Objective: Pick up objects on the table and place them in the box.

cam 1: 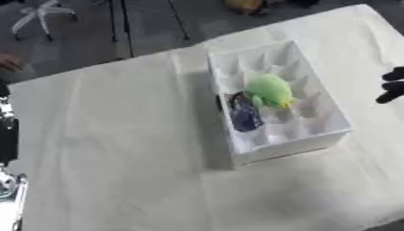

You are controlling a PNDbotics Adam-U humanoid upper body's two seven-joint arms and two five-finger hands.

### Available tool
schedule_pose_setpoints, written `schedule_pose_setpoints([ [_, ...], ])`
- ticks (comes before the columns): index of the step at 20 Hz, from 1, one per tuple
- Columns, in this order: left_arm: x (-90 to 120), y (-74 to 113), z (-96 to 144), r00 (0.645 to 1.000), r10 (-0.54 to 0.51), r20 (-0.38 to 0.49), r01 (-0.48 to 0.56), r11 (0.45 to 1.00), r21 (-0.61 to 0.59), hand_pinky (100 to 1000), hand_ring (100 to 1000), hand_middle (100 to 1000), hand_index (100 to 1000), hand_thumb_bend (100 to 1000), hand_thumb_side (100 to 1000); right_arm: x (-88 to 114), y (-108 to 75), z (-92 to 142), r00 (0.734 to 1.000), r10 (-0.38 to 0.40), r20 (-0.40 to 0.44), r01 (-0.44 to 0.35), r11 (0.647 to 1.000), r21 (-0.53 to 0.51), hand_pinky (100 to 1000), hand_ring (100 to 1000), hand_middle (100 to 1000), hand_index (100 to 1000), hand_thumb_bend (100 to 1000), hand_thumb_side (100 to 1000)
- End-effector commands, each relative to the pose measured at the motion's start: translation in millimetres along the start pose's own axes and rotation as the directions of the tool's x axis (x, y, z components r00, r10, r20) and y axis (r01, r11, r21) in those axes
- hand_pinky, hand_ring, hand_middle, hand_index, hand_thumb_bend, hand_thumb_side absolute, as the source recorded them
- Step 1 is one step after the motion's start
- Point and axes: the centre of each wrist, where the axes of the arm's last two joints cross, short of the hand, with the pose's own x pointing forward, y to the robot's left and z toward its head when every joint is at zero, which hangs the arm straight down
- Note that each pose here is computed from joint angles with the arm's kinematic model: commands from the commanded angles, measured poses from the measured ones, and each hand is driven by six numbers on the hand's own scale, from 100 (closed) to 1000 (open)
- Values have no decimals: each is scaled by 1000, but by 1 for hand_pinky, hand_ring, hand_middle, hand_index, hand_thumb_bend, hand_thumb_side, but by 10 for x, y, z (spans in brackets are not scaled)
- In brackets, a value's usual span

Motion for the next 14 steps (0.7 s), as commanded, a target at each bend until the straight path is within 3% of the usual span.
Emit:
schedule_pose_setpoints([
  [1,62,54,-54,999,51,14,-51,999,8,1000,779,851,826,347,1000,65,-39,-41,999,22,26,-22,1000,-1,753,561,696,818,169,700],
  [14,83,226,-75,968,249,-28,-249,968,3,1000,774,842,818,351,1000,62,-45,-34,999,23,23,-23,1000,-4,750,562,698,818,127,697],
])
